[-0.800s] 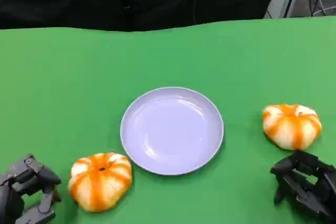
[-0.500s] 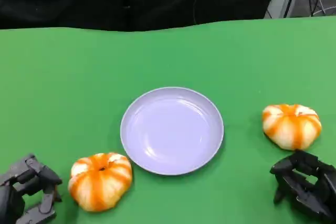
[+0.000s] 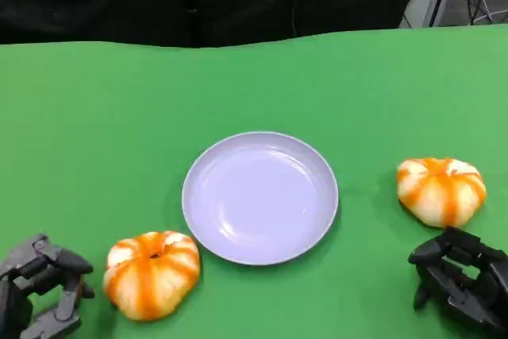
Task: Grasp the bread from the table and place it into the plate.
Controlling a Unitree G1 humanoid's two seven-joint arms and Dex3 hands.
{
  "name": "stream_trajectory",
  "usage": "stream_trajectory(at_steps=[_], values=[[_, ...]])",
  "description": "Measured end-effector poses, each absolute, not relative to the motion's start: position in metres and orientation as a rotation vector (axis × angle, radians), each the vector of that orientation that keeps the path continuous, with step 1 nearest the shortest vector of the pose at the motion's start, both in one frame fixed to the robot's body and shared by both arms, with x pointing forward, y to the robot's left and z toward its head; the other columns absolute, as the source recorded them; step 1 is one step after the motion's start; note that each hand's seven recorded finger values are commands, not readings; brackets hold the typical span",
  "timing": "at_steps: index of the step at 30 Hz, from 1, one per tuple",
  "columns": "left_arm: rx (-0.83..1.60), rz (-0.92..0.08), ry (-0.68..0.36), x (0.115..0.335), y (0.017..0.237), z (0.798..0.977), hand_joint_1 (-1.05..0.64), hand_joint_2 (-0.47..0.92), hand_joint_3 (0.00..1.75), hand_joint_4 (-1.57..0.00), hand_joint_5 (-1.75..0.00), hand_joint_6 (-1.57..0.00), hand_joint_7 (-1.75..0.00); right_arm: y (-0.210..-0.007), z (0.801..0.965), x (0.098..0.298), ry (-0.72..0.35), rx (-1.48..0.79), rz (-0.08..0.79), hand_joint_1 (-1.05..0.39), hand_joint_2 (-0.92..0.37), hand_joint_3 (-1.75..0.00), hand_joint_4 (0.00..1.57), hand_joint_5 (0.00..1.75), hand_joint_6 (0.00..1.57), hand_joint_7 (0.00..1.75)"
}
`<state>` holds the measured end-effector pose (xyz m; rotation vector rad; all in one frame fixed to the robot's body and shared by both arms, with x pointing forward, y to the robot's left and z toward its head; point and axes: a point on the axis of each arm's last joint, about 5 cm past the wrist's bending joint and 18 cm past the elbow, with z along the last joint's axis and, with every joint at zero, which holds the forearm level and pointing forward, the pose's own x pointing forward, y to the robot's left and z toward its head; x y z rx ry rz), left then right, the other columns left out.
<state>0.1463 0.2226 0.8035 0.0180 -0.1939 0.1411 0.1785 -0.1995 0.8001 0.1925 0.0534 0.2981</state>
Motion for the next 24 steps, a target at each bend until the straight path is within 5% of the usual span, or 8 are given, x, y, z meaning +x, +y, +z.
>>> stream_trajectory(at_steps=[2,6,9,14,24], values=[[0.004,0.153,-0.202,0.1466,0.2218,0.8039,-0.05,0.91,0.47,-0.91,-0.84,-1.06,-0.44,-0.1995,0.8,0.1785,0.054,0.193,0.298,-0.23,-0.92,-0.5,0.59,1.75,0.69,1.18],[-0.055,0.163,-0.211,0.1474,0.2205,0.8038,-0.1,0.92,0.25,-0.95,-0.33,-1.04,-0.09,-0.1995,0.8,0.1785,0.053,0.192,0.299,-0.23,-0.92,-0.5,0.6,1.74,0.69,1.18],[-0.072,0.144,-0.218,0.1475,0.2213,0.804,-0.18,0.92,0.13,-0.91,-0.11,-0.94,-0.01,-0.1995,0.8002,0.1786,0.052,0.192,0.299,-0.23,-0.92,-0.5,0.61,1.74,0.69,1.18],[-0.028,0.101,-0.249,0.1473,0.2219,0.8067,-0.5,0.92,0.13,-0.73,-0.01,-0.74,0.0,-0.1996,0.8006,0.1788,0.051,0.192,0.301,-0.23,-0.92,-0.51,0.59,1.74,0.69,1.19],[0.199,0.023,-0.242,0.1404,0.2263,0.812,-0.68,0.92,0.13,-0.54,0.0,-0.57,0.0,-0.1997,0.8008,0.1786,0.05,0.192,0.3,-0.23,-0.92,-0.51,0.6,1.74,0.69,1.2]])
